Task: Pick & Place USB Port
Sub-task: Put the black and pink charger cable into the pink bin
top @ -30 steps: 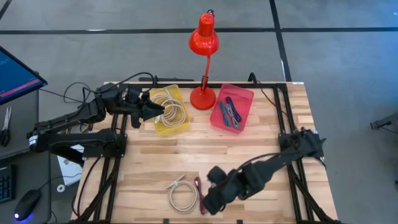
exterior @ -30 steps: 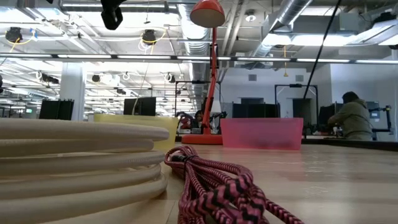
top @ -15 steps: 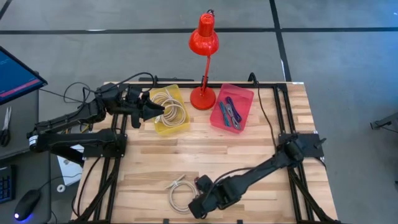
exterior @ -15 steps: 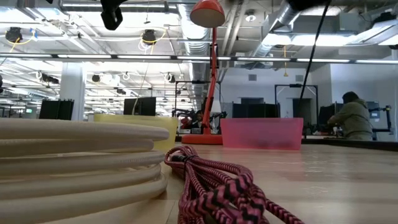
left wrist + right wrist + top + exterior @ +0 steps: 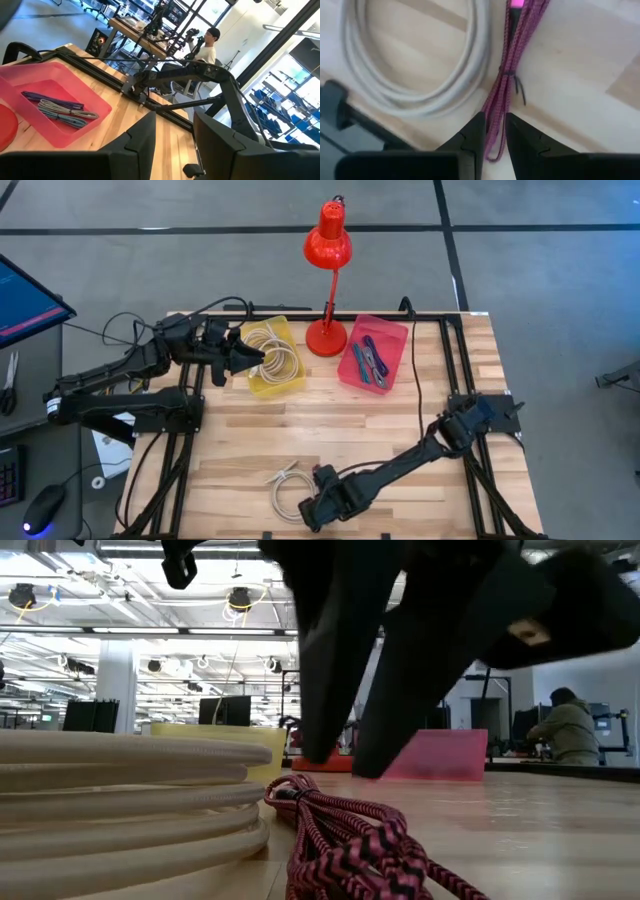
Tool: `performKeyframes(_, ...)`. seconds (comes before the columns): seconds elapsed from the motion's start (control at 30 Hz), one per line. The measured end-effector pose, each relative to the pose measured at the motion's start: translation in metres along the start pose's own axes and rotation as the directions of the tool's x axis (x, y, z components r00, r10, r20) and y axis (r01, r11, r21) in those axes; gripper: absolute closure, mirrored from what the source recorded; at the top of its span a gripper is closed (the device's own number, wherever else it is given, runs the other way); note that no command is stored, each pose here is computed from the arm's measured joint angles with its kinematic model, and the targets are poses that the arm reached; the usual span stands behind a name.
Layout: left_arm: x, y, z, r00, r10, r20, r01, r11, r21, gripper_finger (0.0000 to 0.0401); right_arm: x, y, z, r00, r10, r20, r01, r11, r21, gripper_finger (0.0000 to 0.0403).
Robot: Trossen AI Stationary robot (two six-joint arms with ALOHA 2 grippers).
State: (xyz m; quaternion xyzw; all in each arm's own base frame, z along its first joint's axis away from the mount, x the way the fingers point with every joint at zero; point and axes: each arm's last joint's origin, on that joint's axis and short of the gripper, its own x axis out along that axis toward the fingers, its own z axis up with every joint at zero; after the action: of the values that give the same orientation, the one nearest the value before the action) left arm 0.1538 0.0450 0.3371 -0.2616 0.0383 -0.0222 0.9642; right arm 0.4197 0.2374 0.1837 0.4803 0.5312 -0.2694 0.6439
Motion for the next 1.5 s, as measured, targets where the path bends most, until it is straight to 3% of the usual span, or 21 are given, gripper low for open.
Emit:
performKeyframes(0.17, 0.002, 0.004, -0.006, 1.000, 0.010, -0.018, -0.010, 1.000, -0.008, 0.0270, 0.000, -0.005, 0.009, 0.999, -0.046, 0.010, 0.045, 0.999, 0.017, 0.0335)
performKeyframes(0.57, 0.007, 0.025, -0.039, 0.992, 0.056, -0.110, -0.063, 0.996, -0.062, 0.0270, 0.000, -0.003, 0.015, 0.999, -0.032, -0.019, 0.032, 0.999, 0.005, 0.0335)
performKeyframes(0.97, 0.008, 0.026, -0.040, 0.992, 0.056, -0.110, -0.065, 0.995, -0.080, 0.0270, 0.000, 0.003, 0.015, 0.999, 0.029, 0.016, -0.029, 1.000, -0.002, 0.0334)
performKeyframes(1.33, 0.008, 0.025, -0.039, 0.993, 0.055, -0.107, -0.064, 0.995, -0.079, 0.0270, 0.000, 0.000, 0.011, 1.000, 0.006, 0.014, -0.006, 1.000, -0.028, 0.0246)
performKeyframes(1.5, 0.008, 0.025, -0.039, 0.993, 0.055, -0.107, -0.064, 0.995, -0.079, 0.0270, 0.003, -0.001, 0.012, 1.000, 0.008, 0.014, -0.007, 1.000, -0.031, 0.0236)
